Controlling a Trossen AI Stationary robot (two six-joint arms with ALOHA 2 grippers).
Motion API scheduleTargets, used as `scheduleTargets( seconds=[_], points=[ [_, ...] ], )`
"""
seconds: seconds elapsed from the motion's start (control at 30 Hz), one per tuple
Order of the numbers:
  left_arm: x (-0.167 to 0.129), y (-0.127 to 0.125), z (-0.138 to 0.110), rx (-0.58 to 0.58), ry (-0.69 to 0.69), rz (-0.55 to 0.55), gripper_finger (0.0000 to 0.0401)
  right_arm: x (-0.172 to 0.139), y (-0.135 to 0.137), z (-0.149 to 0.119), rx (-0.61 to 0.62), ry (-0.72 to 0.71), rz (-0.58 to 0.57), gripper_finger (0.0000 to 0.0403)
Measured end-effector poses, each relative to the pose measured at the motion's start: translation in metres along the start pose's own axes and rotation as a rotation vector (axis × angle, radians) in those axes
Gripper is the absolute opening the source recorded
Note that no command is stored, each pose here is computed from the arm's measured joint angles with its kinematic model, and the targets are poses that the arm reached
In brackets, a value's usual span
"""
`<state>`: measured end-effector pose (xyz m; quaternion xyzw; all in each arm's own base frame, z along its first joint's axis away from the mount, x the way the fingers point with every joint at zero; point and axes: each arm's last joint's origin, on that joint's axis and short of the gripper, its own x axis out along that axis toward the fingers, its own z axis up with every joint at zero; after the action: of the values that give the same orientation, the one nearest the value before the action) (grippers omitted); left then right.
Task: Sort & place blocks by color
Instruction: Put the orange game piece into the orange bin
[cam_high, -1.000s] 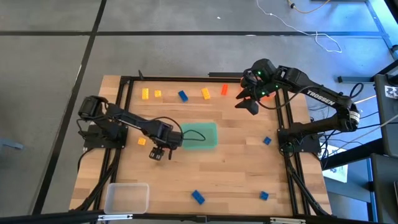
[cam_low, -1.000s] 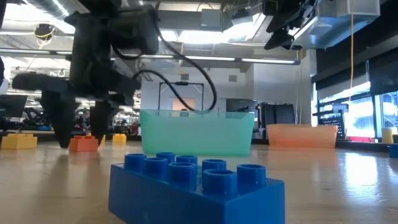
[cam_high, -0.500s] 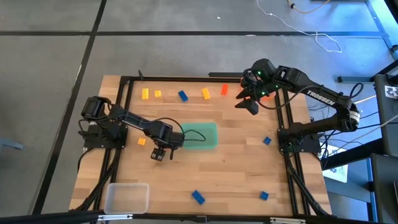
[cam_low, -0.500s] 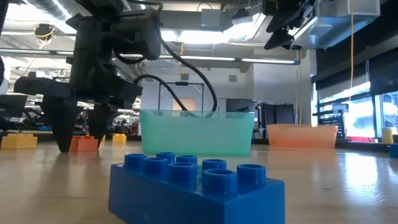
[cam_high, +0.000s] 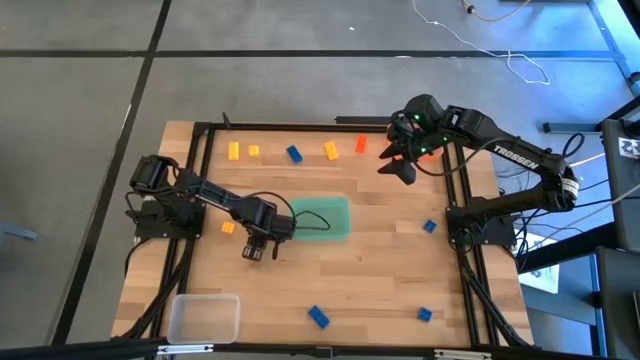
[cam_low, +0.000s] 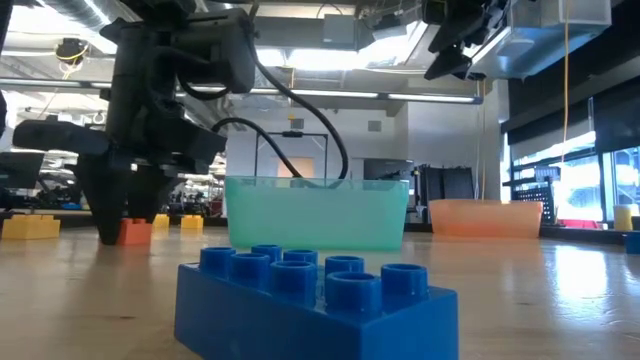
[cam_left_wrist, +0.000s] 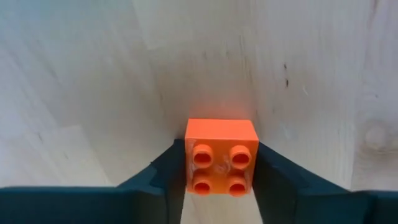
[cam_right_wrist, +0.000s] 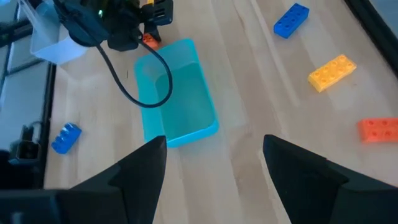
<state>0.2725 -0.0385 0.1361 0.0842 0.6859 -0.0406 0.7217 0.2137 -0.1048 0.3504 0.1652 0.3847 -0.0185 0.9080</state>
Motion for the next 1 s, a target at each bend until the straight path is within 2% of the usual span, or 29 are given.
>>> scheduleTargets(
  seconds=[0.1,0.27,0.63,0.87,1.0],
  points=[
    [0.000,0.000,0.000,-0.009,-0.002,-0.022,0.0128,0.000,0.000,0.000,-0.044,0.000,0.000,0.0268],
    [-0.010,0.001,-0.003,-0.064,-0.033,-0.030,0.0128,0.000,0.000,0.000,-0.015,0.000,0.000,0.0268],
    [-0.075,0.021,-0.022,-0.280,-0.284,-0.161,0.0128,0.000,0.000,0.010,-0.090,-0.100,-0.009,0.0268],
    [-0.116,0.053,-0.030,-0.462,-0.452,-0.096,0.0128,-0.002,0.000,0.018,-0.120,-0.174,-0.015,0.0268],
    [-0.142,0.074,-0.024,-0.492,-0.545,-0.064,0.0128,-0.002,0.000,0.020,-0.095,-0.198,-0.013,0.0268]
  ],
)
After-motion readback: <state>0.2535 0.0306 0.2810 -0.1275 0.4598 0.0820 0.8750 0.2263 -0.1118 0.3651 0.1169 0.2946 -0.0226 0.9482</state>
